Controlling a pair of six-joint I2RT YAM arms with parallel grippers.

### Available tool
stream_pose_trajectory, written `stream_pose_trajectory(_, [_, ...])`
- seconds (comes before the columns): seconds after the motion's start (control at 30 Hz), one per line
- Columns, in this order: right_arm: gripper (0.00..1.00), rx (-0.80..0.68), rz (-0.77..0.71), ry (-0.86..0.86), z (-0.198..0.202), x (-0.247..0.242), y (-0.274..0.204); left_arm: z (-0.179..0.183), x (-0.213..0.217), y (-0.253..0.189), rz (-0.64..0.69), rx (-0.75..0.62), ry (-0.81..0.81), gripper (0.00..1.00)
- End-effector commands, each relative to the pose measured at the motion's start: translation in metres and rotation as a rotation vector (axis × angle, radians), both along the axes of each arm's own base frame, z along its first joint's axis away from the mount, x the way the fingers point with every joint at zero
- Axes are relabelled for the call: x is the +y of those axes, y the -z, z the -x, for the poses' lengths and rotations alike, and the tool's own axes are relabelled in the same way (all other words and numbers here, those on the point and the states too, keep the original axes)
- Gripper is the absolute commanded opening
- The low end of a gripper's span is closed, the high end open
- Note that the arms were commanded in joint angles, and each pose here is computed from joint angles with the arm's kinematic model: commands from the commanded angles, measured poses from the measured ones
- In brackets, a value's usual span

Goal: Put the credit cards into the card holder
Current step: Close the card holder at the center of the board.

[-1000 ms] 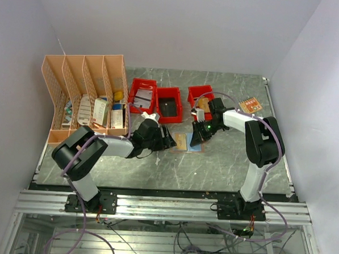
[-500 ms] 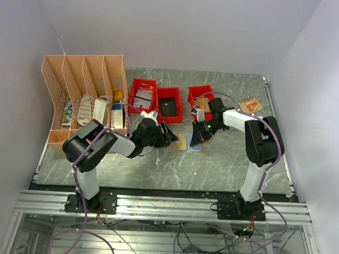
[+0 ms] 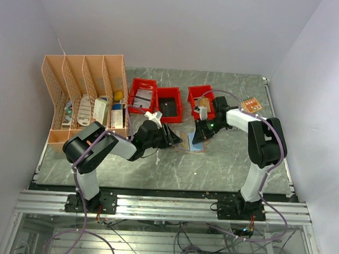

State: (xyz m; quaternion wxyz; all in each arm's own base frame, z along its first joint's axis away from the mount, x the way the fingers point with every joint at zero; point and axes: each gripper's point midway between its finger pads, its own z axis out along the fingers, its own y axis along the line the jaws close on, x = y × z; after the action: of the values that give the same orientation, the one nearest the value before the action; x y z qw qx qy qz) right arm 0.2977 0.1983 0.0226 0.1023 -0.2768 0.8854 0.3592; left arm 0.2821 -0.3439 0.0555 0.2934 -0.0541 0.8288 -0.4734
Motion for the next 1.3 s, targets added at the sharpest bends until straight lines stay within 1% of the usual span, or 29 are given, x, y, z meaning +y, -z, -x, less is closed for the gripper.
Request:
stream_pose_trajectory(0.0, [0.16, -0.115, -0.058, 0.016, -0.018, -0.013, -0.032, -0.007, -0.021, -0.039, 0.044, -0.111, 0.034, 0.54])
stream_pose_trajectory(0.13, [0.17, -0.179, -0.068, 0.068, -0.029, -0.03, -0.051, -0.009, -0.036, -0.049, 0.011, -0.137, 0.065, 0.56])
stream_pose_trajectory(0.33, [0.18, -0.241, 0.073, 0.249, -0.056, -0.089, -0.048, -0.01, -0.064, -0.048, -0.032, -0.143, 0.124, 0.6])
stream_pose_trajectory(0.4, [0.28, -0.254, 0.094, 0.279, -0.058, -0.099, -0.049, -0.01, -0.077, -0.045, -0.033, -0.141, 0.152, 0.6])
stream_pose_trajectory(0.47, [0.35, -0.257, 0.1, 0.291, -0.058, -0.104, -0.05, -0.01, -0.09, -0.04, -0.034, -0.134, 0.179, 0.61])
stream_pose_trajectory(0.53, [0.38, -0.261, 0.099, 0.297, -0.059, -0.106, -0.052, -0.01, -0.103, -0.031, -0.036, -0.12, 0.213, 0.61])
stream_pose_trajectory(0.63, [0.39, -0.272, 0.077, 0.306, -0.06, -0.109, -0.058, -0.015, -0.119, -0.016, -0.034, -0.1, 0.244, 0.61])
stream_pose_trajectory(0.8, [0.4, -0.319, -0.041, 0.231, -0.049, -0.096, -0.078, -0.02, -0.119, -0.013, -0.064, -0.117, 0.236, 0.58])
stream_pose_trajectory(0.9, [0.4, -0.3, -0.049, 0.204, -0.042, -0.091, -0.072, -0.021, -0.115, -0.014, -0.082, -0.126, 0.238, 0.5])
stream_pose_trajectory(1.03, [0.4, -0.256, -0.006, 0.192, -0.037, -0.092, -0.056, -0.021, -0.113, -0.006, -0.083, -0.104, 0.232, 0.3])
stream_pose_trajectory(1.1, [0.4, -0.249, 0.03, 0.192, -0.036, -0.094, -0.048, -0.02, -0.112, 0.0, -0.079, -0.088, 0.231, 0.24])
stream_pose_trajectory(1.17, [0.39, -0.245, 0.063, 0.187, -0.035, -0.095, -0.042, -0.02, -0.111, 0.004, -0.077, -0.079, 0.229, 0.2])
stream_pose_trajectory(1.27, [0.37, -0.232, 0.092, 0.17, -0.032, -0.092, -0.035, -0.021, -0.11, 0.008, -0.086, -0.069, 0.228, 0.16])
